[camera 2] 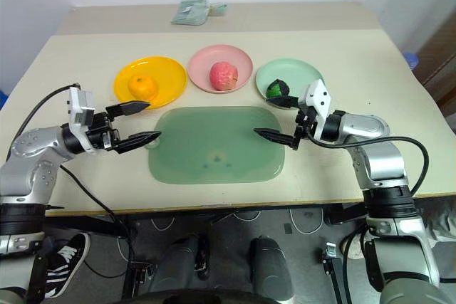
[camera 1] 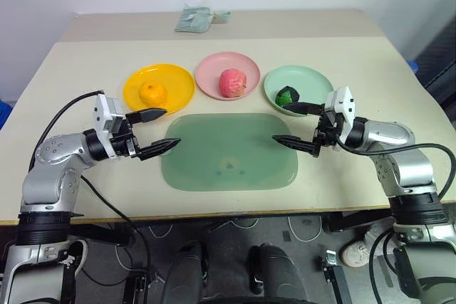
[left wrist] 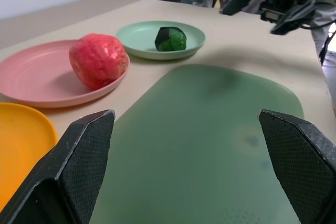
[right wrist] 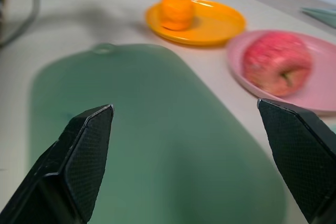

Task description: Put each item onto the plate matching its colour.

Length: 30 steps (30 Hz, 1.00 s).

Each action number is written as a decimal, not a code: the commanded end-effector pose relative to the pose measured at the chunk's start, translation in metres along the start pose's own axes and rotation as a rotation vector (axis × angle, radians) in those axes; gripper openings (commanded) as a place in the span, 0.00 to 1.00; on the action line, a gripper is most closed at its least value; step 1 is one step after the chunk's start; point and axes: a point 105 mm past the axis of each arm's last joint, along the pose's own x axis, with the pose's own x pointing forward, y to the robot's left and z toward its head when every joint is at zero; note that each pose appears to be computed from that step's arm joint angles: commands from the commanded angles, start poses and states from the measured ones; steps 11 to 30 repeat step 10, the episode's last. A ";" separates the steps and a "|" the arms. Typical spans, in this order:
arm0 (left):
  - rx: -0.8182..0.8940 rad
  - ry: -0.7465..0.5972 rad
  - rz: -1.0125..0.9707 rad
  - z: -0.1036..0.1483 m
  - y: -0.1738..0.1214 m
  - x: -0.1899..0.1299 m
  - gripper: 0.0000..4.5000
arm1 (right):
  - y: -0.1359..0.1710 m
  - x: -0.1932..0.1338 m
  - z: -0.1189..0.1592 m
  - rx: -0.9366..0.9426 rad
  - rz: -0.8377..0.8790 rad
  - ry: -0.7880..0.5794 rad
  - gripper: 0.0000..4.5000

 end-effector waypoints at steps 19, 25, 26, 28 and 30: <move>-0.004 -0.021 -0.022 -0.001 -0.010 0.001 1.00 | 0.002 -0.020 -0.001 -0.032 -0.036 0.051 1.00; -0.004 -0.021 -0.022 -0.001 -0.010 0.001 1.00 | 0.002 -0.020 -0.001 -0.032 -0.036 0.051 1.00; -0.004 -0.021 -0.022 -0.001 -0.010 0.001 1.00 | 0.002 -0.020 -0.001 -0.032 -0.036 0.051 1.00; -0.004 -0.021 -0.022 -0.001 -0.010 0.001 1.00 | 0.002 -0.020 -0.001 -0.032 -0.036 0.051 1.00; -0.004 -0.021 -0.022 -0.001 -0.010 0.001 1.00 | 0.002 -0.020 -0.001 -0.032 -0.036 0.051 1.00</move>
